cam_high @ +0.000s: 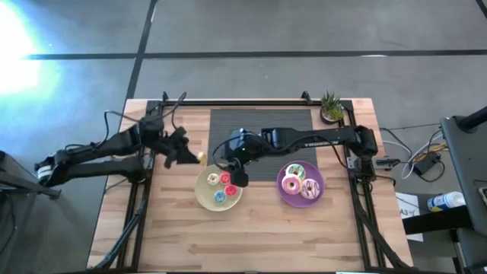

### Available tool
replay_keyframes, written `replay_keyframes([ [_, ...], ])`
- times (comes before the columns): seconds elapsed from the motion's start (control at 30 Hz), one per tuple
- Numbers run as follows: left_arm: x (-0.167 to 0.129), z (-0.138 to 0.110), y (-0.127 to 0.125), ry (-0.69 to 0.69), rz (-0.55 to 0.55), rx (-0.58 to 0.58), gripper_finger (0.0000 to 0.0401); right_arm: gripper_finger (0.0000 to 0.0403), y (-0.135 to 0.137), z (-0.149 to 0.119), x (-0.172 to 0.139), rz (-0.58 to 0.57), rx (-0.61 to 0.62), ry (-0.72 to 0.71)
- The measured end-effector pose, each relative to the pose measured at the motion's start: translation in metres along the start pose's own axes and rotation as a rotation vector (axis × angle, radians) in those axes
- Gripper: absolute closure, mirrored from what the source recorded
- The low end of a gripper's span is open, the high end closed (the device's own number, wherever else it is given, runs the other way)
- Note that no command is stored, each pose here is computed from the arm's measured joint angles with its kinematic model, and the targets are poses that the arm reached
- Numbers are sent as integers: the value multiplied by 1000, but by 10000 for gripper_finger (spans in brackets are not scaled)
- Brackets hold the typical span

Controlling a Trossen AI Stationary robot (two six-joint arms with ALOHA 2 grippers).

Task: Pick & Place donuts
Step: Put the small yellow donut on the white plate

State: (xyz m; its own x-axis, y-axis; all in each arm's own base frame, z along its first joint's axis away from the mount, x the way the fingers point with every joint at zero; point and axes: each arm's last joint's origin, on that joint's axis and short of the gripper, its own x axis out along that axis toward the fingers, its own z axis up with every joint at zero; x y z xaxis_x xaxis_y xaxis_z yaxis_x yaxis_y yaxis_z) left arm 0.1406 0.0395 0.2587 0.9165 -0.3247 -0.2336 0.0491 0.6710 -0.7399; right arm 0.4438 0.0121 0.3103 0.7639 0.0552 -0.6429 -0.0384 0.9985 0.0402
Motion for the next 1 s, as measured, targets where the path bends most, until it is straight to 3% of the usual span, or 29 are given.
replay_keyframes([
  [0.1,9,-8,-8,4,-127,8,401,195,2,7,0,79,-33,-73],
  [0.23,20,-15,-18,27,-237,11,401,162,15,7,5,112,-180,-93],
  [0.47,33,-20,-27,82,-265,-2,401,139,14,6,6,110,-185,-93],
  [1.0,73,-9,-22,218,-240,-32,401,168,19,4,15,224,-204,-100],
])
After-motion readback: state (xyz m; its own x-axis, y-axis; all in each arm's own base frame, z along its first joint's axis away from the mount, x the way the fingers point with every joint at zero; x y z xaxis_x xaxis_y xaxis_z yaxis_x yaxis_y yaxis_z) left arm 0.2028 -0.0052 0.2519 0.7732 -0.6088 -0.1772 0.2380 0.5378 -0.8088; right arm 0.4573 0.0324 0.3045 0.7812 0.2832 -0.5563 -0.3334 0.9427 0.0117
